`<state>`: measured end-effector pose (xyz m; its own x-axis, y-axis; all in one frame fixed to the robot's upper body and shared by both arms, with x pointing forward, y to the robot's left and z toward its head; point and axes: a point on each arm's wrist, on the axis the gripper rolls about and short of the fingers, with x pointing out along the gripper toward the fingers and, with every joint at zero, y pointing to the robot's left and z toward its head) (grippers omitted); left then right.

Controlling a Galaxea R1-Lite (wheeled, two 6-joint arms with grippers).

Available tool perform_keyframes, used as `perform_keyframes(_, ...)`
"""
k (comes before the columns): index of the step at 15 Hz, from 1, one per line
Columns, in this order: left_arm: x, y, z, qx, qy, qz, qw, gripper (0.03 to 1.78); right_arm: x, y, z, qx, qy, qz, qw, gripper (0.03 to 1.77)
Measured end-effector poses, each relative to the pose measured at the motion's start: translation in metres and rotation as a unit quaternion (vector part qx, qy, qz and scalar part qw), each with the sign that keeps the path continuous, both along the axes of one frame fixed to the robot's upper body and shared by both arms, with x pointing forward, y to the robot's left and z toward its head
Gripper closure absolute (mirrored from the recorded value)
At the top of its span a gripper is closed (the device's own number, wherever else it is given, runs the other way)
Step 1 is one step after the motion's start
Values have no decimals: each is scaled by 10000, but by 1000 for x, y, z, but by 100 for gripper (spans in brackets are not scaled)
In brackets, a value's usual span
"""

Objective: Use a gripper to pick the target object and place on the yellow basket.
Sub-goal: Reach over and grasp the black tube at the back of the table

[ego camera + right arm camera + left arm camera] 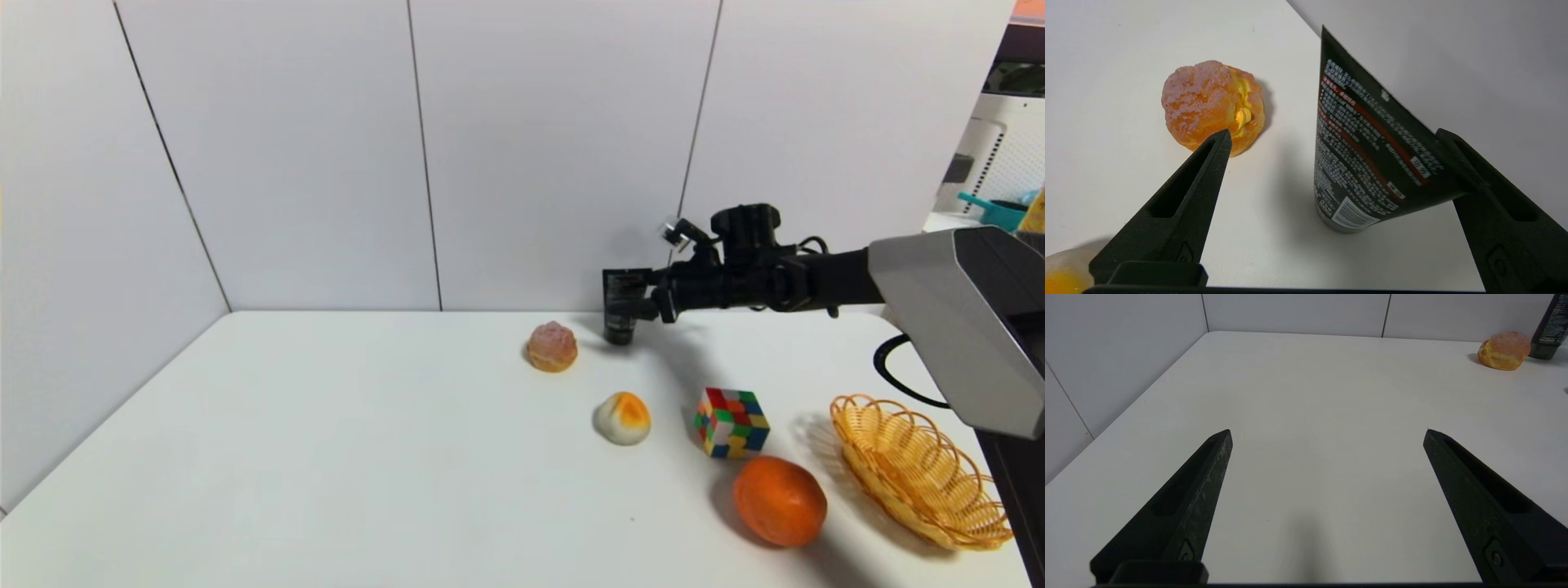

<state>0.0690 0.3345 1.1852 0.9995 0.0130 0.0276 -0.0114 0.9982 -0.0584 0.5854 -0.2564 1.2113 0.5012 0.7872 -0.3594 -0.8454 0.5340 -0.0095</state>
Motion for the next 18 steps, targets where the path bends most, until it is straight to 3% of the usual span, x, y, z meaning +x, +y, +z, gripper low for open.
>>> perform_keyframes(9,0,0,0,2,-2,0,10000,12,3,-1,-5,9,-36,-12,10000,10)
perform_keyframes(13,0,0,0,0,0,-2,10000,12,3,2,-10,218,43,396,9990,10)
perform_keyframes(16,0,0,0,2,0,0,10000,12,4,4,-14,214,61,409,9989,10)
perform_keyframes(18,0,0,0,2,0,2,10000,12,6,4,-14,217,34,409,9989,40)
